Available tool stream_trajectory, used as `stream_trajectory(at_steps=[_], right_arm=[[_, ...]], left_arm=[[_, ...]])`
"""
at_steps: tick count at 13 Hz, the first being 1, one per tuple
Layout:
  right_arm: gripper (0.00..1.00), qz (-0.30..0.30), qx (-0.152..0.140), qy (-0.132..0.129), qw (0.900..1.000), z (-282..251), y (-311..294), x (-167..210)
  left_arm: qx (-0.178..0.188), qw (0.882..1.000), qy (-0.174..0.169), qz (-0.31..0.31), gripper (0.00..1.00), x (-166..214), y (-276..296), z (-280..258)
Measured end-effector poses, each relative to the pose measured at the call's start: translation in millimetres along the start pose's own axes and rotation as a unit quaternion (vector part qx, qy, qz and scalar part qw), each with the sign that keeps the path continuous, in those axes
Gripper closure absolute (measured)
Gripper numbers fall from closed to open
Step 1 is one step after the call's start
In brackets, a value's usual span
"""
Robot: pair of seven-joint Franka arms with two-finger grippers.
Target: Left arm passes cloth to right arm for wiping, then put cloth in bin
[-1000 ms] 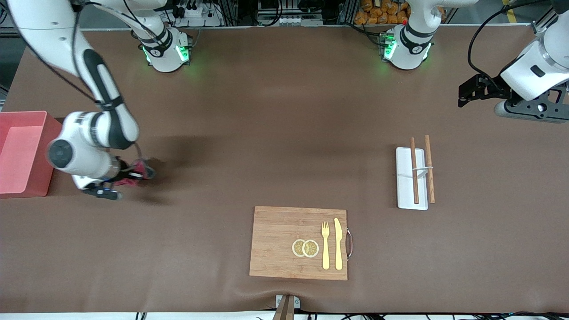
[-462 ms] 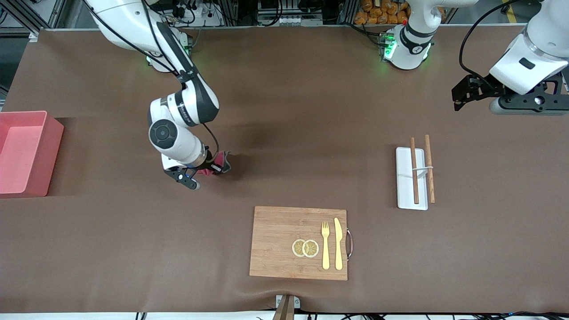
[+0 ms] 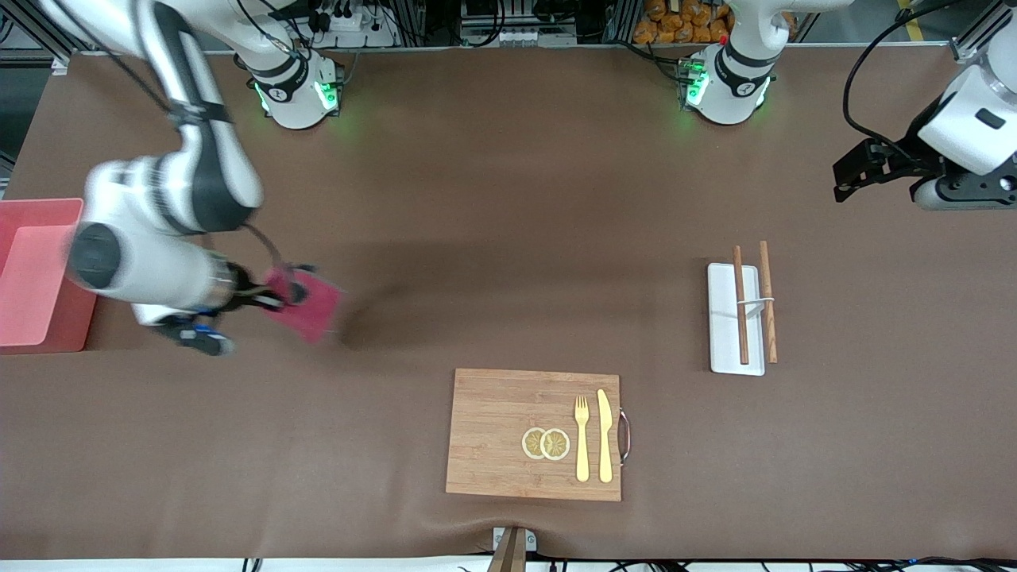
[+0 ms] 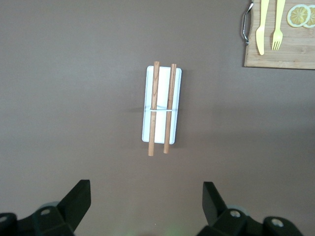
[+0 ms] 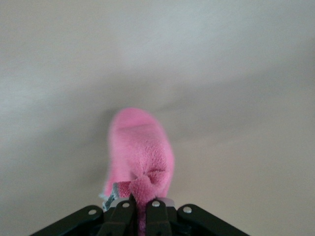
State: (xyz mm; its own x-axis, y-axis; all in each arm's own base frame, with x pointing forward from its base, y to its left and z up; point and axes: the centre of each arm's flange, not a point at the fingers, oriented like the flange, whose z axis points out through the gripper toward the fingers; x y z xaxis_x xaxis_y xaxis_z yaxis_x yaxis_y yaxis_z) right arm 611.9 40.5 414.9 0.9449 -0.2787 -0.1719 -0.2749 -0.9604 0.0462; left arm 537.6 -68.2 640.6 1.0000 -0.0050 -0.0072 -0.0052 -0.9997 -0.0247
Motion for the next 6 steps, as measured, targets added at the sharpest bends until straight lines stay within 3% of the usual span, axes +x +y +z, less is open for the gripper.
stream_trajectory(at_steps=[3, 6], right_arm=[[0.94, -0.079, -0.021, 0.012, 0.997, -59.6, 101.0, -2.6], [0.94, -0.172, -0.021, 0.035, 0.984, -112.4, 235.9, -7.7]], left_arm=[[0.0, 1.0, -0.001, 0.001, 0.0, 0.3, 1.9, 1.1], [-0.001, 1.0, 0.001, -0.001, 0.0, 0.4, -0.2, -1.8]])
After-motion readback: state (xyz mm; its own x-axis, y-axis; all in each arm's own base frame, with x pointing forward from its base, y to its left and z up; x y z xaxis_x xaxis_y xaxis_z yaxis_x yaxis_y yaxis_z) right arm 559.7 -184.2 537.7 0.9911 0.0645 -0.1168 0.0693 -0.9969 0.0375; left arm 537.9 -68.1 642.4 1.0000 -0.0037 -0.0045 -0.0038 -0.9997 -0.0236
